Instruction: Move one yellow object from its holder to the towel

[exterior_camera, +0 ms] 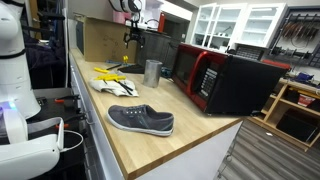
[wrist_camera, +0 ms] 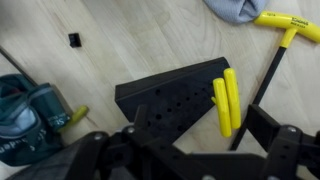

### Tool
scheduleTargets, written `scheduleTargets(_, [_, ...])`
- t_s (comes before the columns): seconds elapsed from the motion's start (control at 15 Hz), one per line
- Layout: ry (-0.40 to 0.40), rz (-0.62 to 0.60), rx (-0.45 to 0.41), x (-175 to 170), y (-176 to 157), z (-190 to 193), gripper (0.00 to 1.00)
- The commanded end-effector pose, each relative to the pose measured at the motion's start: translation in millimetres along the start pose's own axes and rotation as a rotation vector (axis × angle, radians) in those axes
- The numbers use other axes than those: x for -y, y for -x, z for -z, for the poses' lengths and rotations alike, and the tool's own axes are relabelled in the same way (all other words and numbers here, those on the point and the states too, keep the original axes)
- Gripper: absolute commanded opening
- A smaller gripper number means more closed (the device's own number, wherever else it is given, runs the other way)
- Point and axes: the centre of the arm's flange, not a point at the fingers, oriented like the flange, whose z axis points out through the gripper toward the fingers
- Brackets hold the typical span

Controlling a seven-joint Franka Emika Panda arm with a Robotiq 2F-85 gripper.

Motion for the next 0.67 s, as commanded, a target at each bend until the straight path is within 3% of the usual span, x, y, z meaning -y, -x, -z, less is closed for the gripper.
scheduleTargets(0.0, [-0.049,0.161,0.003,8.6,-16.6,-0.8,1.0])
scheduleTargets(0.2, [-0.068,0.224,0.018,12.3,-23.0,-10.7,1.0])
scheduleTargets(0.6, [-0.106,0.238,0.059,10.6,-24.0,-26.9,1.0])
